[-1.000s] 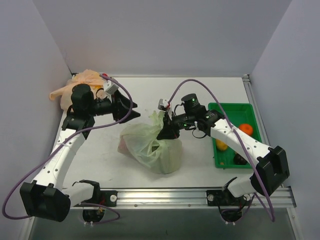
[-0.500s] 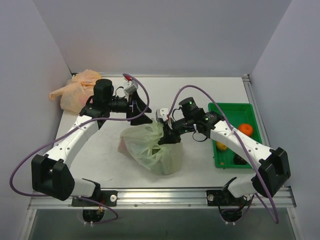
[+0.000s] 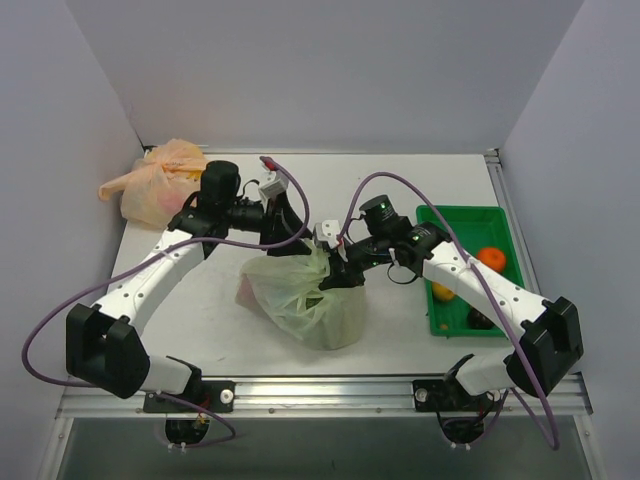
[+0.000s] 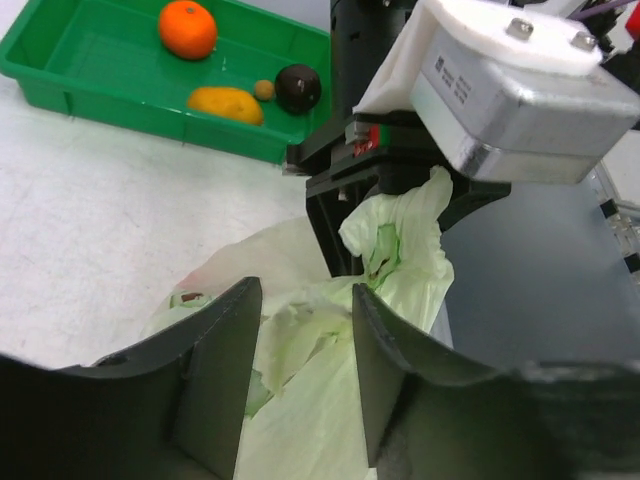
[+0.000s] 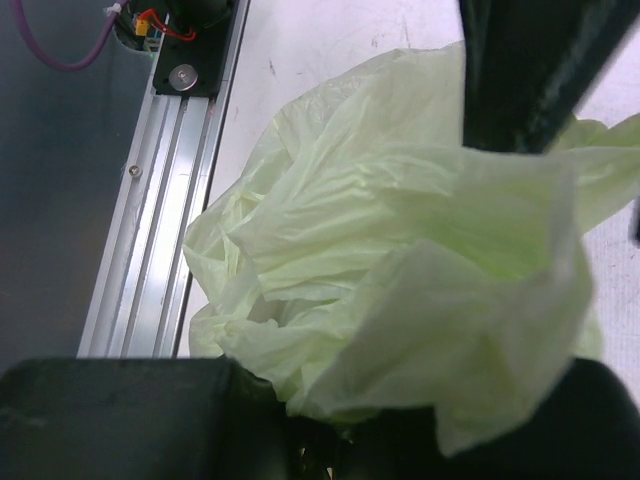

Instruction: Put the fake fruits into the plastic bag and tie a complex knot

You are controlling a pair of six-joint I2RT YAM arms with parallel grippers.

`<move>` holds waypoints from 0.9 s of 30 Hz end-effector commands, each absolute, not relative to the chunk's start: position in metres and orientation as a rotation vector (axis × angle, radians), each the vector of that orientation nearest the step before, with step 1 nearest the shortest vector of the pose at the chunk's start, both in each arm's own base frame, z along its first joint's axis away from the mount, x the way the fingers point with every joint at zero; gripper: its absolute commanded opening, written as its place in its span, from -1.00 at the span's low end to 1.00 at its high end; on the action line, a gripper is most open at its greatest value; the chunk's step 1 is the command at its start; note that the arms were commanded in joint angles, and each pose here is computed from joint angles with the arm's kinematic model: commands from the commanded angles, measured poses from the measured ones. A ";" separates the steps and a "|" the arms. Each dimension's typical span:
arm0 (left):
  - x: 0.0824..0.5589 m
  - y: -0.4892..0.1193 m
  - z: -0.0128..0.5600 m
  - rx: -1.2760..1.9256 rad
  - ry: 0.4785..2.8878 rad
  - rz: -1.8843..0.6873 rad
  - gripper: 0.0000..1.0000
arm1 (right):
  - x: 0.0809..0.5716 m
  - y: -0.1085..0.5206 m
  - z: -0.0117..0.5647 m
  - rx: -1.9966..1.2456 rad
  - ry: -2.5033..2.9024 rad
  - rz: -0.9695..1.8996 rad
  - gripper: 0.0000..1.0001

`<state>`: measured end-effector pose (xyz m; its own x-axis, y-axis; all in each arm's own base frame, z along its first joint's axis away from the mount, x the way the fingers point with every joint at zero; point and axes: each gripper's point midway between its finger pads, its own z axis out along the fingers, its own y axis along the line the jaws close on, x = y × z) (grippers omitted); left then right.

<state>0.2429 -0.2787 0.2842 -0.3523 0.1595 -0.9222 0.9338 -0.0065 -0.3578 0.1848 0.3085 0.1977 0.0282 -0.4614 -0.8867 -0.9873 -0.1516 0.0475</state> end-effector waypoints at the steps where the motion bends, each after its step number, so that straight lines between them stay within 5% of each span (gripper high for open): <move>1: 0.241 -0.284 0.299 1.226 1.505 -1.401 -0.01 | 0.178 0.311 0.224 -1.698 1.378 1.066 -1.00; 3: 0.242 -0.279 0.298 1.221 1.523 -1.394 -0.55 | 0.177 0.310 0.223 -1.697 1.384 1.063 -1.00; 7: 0.253 -0.261 0.309 1.155 1.533 -1.316 -1.00 | 0.177 0.307 0.216 -1.677 1.439 1.079 -1.00; 17: 0.266 -0.228 0.333 0.979 1.589 -1.210 -1.00 | 0.167 0.302 0.194 -1.580 1.633 1.180 -1.00; 27: 0.220 -0.226 0.333 0.811 1.686 -1.340 -1.00 | 0.195 0.309 0.198 -1.181 1.987 1.360 -1.00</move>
<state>0.2238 -0.2338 0.3053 -0.5212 0.0732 -0.8503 0.8438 0.1935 -0.5006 0.2022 0.3192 0.2122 -0.2564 -0.3864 -0.8860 -0.9635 0.0289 0.2663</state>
